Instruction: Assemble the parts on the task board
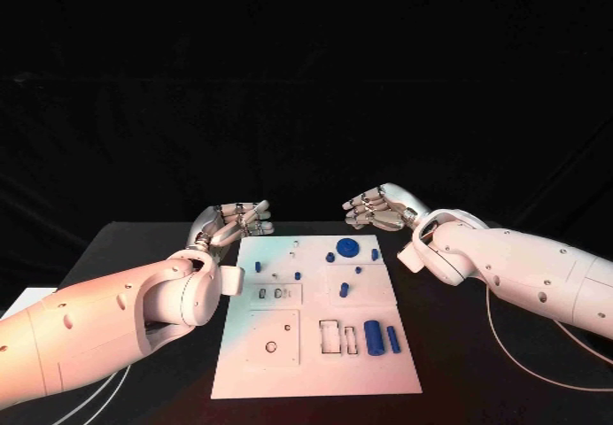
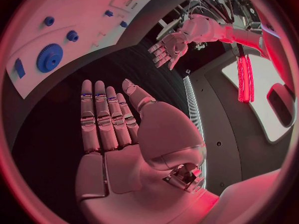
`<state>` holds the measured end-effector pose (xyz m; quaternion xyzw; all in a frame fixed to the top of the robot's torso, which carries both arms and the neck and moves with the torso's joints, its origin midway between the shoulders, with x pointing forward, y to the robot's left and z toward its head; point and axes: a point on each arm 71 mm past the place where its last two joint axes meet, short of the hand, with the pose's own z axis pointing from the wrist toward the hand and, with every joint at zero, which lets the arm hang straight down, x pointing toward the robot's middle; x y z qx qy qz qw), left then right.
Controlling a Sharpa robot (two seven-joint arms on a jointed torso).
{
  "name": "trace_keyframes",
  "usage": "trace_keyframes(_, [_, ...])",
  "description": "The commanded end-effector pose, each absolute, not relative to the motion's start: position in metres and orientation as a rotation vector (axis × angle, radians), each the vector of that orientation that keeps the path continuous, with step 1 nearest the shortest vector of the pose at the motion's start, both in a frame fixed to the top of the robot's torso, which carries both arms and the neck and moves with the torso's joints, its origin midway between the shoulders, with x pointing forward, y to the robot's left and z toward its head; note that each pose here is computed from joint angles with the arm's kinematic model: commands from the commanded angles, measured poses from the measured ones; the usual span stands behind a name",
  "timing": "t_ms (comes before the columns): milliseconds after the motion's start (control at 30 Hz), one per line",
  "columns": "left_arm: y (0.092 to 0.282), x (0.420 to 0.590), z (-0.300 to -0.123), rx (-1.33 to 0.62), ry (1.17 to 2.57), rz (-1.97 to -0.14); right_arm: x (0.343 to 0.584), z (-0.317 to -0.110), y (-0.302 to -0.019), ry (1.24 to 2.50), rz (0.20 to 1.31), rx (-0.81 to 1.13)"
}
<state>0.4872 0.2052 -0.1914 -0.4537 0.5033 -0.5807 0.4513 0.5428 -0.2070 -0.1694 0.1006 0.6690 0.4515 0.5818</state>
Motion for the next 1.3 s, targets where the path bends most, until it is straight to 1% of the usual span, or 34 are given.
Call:
trace_keyframes(33, [0.198,0.48,-0.185,-1.111,1.267,-1.501,0.544,-0.17,-0.201,1.657,0.845,-0.033])
trace_keyframes(233, [0.186,0.463,-0.176,-1.107,1.303,-1.568,0.548,-0.158,-0.192,1.669,0.609,-0.273])
trace_keyframes(333, [0.181,0.457,-0.173,-1.104,1.313,-1.59,0.548,-0.156,-0.188,1.663,0.543,-0.344])
trace_keyframes(467, [0.176,0.453,-0.171,-1.102,1.322,-1.607,0.547,-0.154,-0.182,1.652,0.486,-0.418])
trace_keyframes(700, [0.173,0.45,-0.17,-1.104,1.329,-1.617,0.544,-0.152,-0.171,1.637,0.467,-0.478])
trace_keyframes(1033, [0.174,0.45,-0.171,-1.111,1.334,-1.613,0.539,-0.151,-0.157,1.631,0.467,-0.557])
trace_keyframes(1300, [0.173,0.449,-0.171,-1.121,1.339,-1.617,0.544,-0.152,-0.153,1.629,0.456,-0.563])
